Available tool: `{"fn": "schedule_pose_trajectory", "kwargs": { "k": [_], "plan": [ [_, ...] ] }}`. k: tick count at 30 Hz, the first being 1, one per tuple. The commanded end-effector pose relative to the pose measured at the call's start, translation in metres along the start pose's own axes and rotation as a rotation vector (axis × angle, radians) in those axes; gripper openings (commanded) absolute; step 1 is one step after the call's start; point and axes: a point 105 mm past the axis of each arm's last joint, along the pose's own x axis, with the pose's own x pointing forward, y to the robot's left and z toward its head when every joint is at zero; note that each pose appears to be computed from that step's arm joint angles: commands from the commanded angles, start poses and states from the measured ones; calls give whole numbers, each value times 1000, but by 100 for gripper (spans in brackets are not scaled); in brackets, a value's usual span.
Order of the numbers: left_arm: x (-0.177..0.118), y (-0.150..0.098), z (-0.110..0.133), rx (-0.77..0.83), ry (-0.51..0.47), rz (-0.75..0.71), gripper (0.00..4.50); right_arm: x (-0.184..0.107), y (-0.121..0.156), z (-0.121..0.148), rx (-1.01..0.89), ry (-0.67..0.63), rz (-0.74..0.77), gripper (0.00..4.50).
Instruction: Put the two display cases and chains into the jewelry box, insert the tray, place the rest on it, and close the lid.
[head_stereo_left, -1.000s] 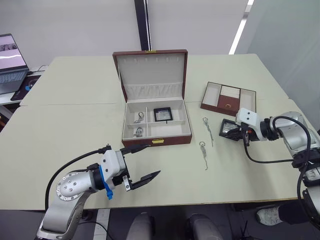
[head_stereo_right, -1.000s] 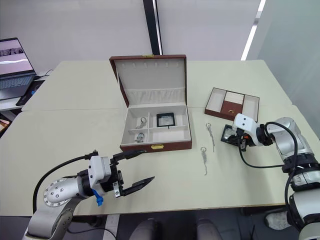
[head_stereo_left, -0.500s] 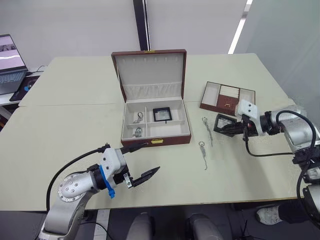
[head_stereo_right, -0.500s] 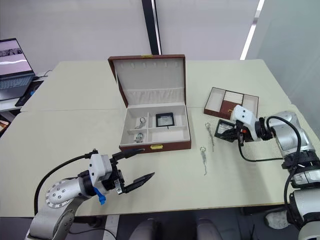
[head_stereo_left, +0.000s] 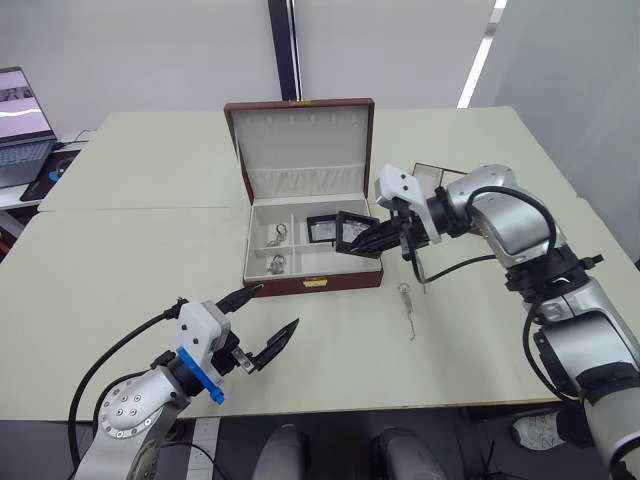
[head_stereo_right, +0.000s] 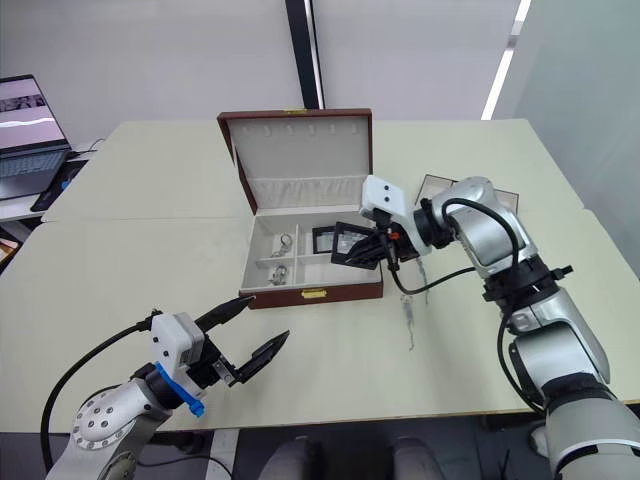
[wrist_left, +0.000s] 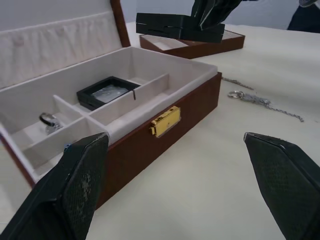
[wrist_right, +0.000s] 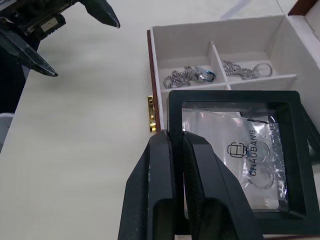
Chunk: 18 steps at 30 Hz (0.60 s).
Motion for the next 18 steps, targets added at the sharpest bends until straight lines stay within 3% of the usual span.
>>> {"fn": "schedule_pose_trajectory", "kwargs": {
  "k": [1,18],
  "plan": [
    [-5,-4,11,18,-30,45,450,10,-6,10,-43,14,13,4],
    [-15,-11,7,15,-22,128,450,46,-14,-9,-41,151,111,4]
  ]
}}
